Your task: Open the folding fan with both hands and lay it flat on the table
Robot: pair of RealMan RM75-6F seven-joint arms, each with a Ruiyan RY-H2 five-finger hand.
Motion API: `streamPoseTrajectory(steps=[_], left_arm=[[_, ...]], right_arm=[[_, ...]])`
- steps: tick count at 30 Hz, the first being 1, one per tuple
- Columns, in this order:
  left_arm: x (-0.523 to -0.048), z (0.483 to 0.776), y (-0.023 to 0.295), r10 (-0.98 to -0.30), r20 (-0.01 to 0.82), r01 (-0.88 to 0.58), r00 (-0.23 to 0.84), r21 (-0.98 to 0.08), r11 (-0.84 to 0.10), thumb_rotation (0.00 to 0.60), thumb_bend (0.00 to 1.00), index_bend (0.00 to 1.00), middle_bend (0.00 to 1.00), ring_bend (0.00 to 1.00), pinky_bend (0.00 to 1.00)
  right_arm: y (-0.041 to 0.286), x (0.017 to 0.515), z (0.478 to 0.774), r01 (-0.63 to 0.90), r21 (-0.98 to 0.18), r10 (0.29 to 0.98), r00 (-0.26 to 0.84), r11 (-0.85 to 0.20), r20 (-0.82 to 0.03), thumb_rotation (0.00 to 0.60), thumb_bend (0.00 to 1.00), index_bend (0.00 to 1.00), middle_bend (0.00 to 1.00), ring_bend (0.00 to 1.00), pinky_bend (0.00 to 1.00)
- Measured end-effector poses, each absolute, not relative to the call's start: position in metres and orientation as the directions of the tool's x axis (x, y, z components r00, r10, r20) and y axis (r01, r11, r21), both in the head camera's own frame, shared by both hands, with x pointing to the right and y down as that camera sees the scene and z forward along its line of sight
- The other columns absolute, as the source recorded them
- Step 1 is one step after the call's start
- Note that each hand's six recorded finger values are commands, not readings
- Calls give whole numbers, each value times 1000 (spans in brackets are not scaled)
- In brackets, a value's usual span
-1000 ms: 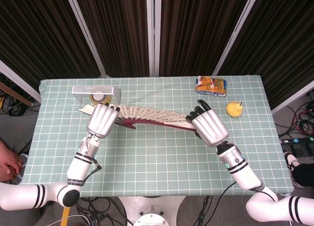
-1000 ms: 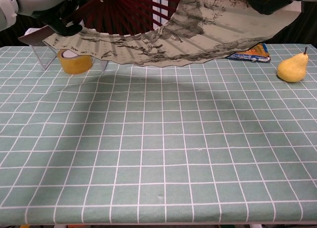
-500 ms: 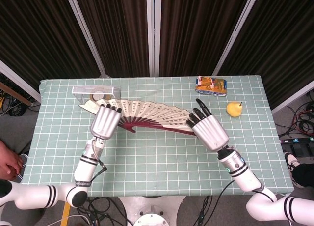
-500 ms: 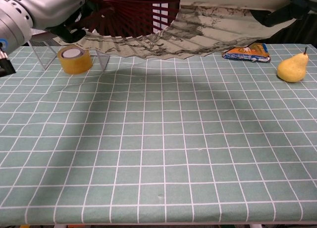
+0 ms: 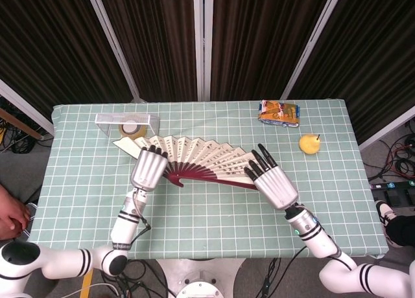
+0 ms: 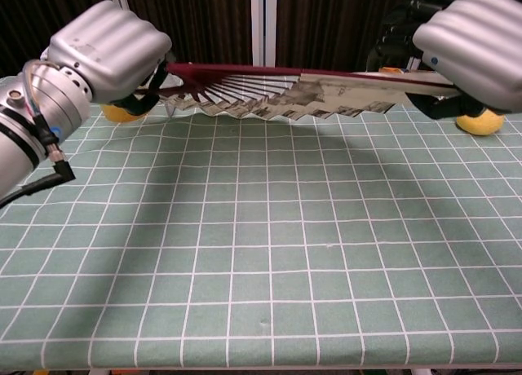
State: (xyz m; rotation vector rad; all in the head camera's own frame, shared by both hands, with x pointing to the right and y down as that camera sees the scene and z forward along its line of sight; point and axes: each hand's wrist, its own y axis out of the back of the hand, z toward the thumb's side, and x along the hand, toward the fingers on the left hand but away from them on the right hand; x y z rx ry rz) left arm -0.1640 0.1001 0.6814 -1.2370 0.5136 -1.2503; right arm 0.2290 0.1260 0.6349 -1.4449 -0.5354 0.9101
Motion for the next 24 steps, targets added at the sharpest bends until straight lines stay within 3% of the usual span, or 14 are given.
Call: streamPoseTrajectory(steps=[5, 11, 14, 16, 24], left_arm=[[-158, 695, 117, -879, 363, 402, 310, -888, -225, 600, 147, 113, 227, 129, 422], [-151, 704, 127, -861, 404, 366, 310, -886, -284, 600, 14, 75, 166, 82, 370], [-149, 709, 131, -845, 432, 359, 314, -878, -315, 600, 0, 55, 119, 48, 335], [-149, 712, 133, -837, 447, 350, 315, -875, -335, 600, 0, 45, 97, 30, 314], [-144, 718, 139, -767, 554, 256, 324, -832, -492, 600, 0, 0, 10, 0, 237]], right_arm=[[145, 238, 653, -237, -957, 783, 557, -168, -275, 600, 500, 14, 111, 0, 0], [157, 249, 664, -257, -933, 785, 508, -254, -354, 600, 305, 0, 5, 0, 0], [160, 254, 669, -258, -915, 782, 477, -311, -400, 600, 86, 0, 0, 0, 0], [162, 256, 671, -255, -903, 777, 461, -347, -429, 600, 12, 0, 0, 0, 0], [167, 259, 678, -253, -833, 719, 423, -491, -552, 600, 0, 0, 0, 0, 0]])
